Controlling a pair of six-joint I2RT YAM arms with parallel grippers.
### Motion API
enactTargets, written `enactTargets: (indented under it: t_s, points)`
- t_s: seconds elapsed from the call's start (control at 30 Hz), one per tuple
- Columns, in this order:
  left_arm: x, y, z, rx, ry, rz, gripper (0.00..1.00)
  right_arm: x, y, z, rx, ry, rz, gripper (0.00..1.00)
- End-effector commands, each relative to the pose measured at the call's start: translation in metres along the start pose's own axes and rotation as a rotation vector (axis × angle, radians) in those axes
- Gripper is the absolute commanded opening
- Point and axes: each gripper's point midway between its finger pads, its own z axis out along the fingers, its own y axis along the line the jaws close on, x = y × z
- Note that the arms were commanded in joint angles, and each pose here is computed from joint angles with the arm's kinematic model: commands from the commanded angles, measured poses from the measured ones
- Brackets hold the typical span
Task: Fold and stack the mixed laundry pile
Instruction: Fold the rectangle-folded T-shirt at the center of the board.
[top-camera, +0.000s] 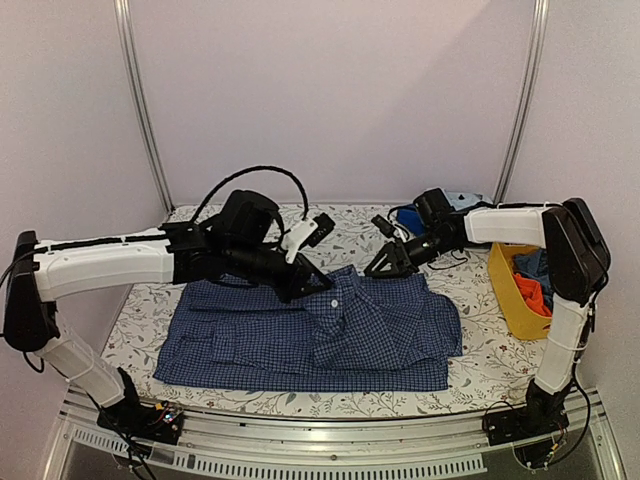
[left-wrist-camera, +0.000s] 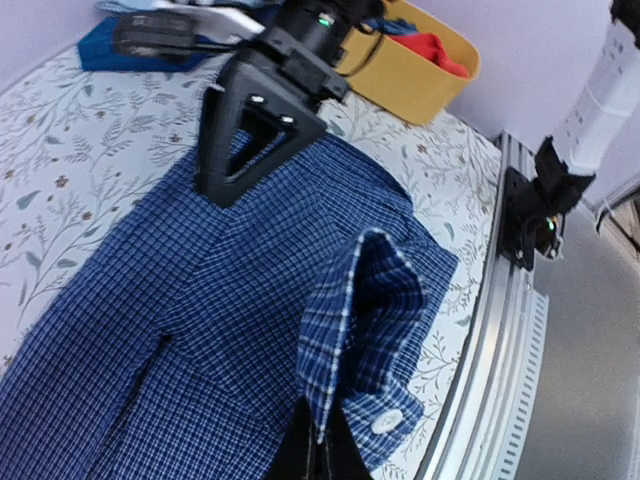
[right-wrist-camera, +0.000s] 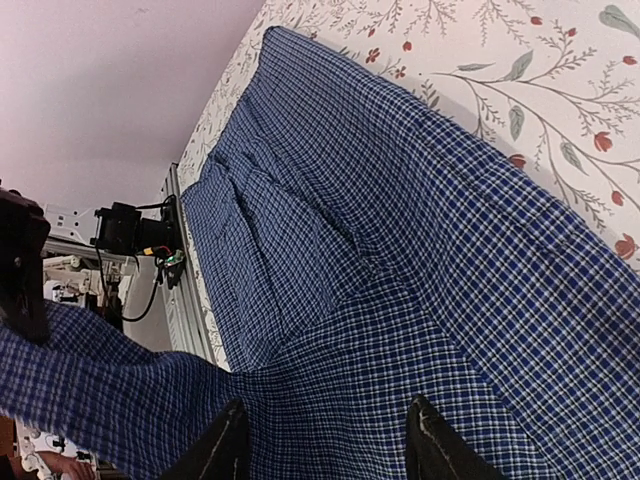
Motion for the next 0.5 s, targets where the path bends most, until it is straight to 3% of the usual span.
enactTargets:
  t_s: [0.0, 0.2, 0.47]
  points:
    - [-0.023, 0.05, -0.038, -0.094, -0.202, -0.241, 0.0, -0.001, -0.025, -0.008, 0.072, -0.008, 0.067, 0.55]
    - [0.029, 0.104, -0.048, -0.216, -0.202, -0.429, 0.0, 0.008, -0.042, -0.012, 0.113, 0.005, 0.09, 0.61]
    - [0.09, 0.142, -0.066, -0.376, -0.212, -0.575, 0.0, 0.037, -0.081, -0.002, 0.195, 0.085, 0.179, 0.63]
